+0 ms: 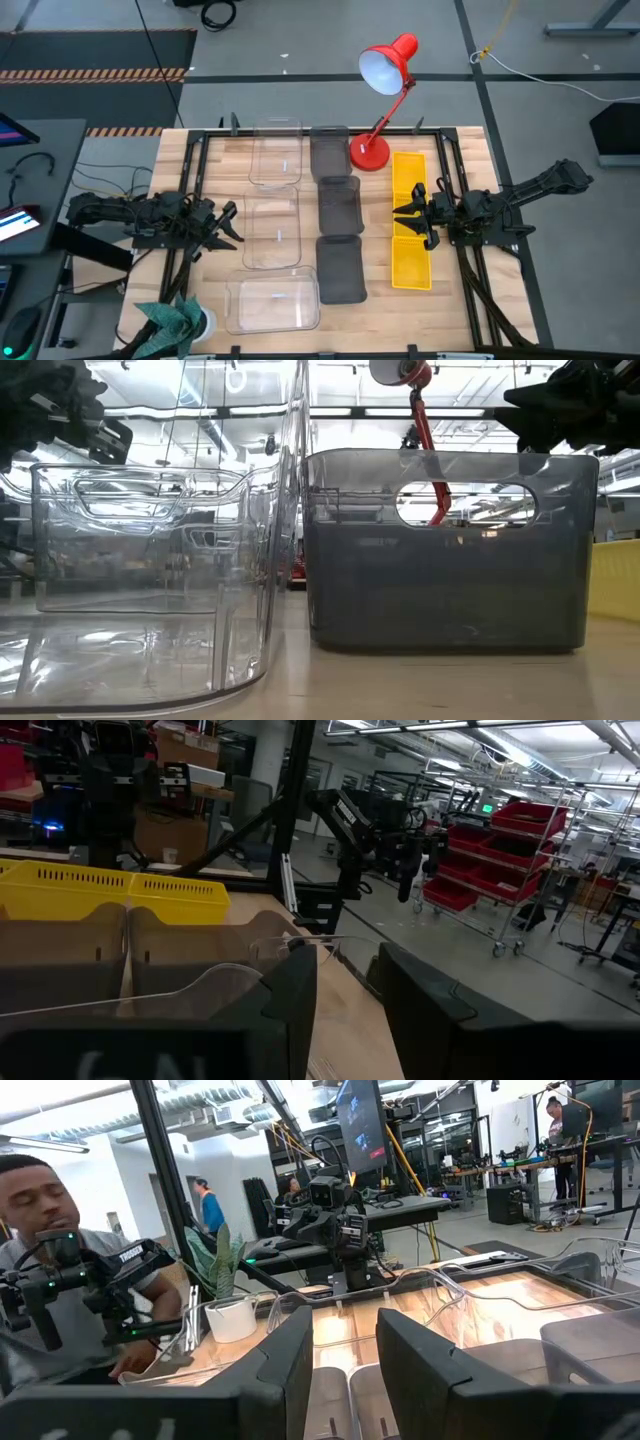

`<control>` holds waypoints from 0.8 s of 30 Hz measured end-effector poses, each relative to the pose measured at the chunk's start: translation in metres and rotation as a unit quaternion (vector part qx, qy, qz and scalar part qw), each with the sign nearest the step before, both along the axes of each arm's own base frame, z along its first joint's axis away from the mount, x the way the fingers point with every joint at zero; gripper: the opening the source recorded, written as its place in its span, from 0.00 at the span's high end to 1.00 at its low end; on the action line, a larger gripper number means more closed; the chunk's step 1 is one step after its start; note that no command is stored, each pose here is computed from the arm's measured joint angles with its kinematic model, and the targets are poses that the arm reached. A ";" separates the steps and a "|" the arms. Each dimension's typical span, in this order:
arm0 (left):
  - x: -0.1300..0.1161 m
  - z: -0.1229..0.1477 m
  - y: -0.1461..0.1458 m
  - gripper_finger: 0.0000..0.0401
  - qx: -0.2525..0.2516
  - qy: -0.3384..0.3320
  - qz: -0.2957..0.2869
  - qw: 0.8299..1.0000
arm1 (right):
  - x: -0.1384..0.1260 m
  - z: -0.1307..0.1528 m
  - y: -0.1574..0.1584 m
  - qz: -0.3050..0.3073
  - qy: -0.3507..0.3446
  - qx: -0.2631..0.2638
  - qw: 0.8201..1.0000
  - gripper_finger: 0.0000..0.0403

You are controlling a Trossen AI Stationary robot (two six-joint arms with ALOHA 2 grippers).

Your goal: Stack baskets by color

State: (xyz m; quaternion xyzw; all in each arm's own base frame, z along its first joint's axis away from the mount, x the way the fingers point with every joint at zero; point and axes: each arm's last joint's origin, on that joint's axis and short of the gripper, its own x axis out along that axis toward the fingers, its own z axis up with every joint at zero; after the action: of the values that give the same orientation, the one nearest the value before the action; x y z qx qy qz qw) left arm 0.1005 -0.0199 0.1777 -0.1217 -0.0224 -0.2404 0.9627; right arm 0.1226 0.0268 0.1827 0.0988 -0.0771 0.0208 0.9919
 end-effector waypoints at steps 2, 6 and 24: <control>0.000 0.000 0.000 0.71 0.000 0.000 0.000 1.000 | 0.000 0.000 0.000 0.000 0.000 0.000 1.000 0.71; 0.000 0.000 0.000 0.71 0.000 0.000 0.000 1.000 | 0.000 0.000 0.000 0.000 0.000 0.000 1.000 0.71; 0.000 0.000 0.000 0.71 0.000 0.000 0.000 1.000 | 0.000 0.000 0.000 -0.015 -0.002 -0.091 0.996 0.71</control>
State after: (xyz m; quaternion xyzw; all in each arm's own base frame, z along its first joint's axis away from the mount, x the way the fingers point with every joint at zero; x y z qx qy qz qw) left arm 0.1005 -0.0200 0.1778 -0.1219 -0.0225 -0.2406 0.9627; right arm 0.1226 0.0267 0.1828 0.0073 -0.0789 0.0126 0.9968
